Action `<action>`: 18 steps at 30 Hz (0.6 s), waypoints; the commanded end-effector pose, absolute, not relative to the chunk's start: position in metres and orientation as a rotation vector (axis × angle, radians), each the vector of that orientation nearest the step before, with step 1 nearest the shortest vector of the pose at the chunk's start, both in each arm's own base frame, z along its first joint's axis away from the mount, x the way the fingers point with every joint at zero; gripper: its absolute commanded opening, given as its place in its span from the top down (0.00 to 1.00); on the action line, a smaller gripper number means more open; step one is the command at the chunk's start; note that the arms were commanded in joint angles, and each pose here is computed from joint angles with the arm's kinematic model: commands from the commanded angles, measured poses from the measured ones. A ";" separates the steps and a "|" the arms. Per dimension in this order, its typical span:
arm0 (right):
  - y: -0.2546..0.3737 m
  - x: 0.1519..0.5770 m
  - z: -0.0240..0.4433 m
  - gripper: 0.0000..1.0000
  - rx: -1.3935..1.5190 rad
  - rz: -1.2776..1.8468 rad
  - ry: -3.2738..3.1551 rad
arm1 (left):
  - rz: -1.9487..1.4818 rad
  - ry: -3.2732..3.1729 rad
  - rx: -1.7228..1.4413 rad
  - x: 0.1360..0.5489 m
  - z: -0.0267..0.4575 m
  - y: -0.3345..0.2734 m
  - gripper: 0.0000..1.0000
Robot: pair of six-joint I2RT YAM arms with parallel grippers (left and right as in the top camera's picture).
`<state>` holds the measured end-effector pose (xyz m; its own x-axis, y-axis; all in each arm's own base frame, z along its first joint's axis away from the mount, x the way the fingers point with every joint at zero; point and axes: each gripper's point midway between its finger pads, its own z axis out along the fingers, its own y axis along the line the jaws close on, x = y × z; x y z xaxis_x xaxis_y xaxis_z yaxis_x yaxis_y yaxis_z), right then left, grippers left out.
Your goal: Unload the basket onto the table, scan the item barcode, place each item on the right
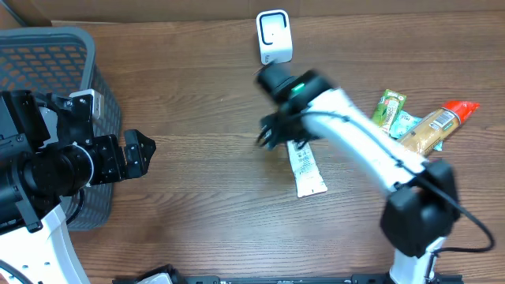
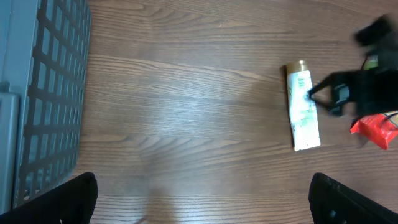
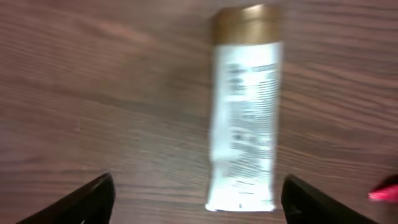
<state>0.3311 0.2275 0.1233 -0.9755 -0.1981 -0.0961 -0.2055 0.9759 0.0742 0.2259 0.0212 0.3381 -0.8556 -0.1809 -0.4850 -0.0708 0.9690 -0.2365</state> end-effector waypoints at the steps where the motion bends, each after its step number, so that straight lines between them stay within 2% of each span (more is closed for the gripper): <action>1: 0.215 0.331 0.131 0.12 -0.484 0.400 3.057 | -0.283 2.594 -0.174 0.227 0.337 0.023 0.00; 8: 0.171 0.327 0.083 0.13 -0.492 0.471 3.127 | -0.283 2.594 -0.174 0.227 0.337 0.022 0.00; 12: 0.179 0.318 0.056 0.17 -0.518 0.664 3.094 | -0.283 2.594 -0.174 0.227 0.337 0.022 0.00; 18: 0.184 0.304 0.017 0.22 -0.546 0.684 3.065 | -0.283 2.594 -0.174 0.227 0.337 0.023 0.00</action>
<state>0.3166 0.1739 0.0228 -0.9515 -0.3073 -0.0176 -0.2914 0.8810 0.3728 0.2258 0.0213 0.3381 -0.8556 -0.1809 -0.4850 -0.0710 0.9691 -0.2362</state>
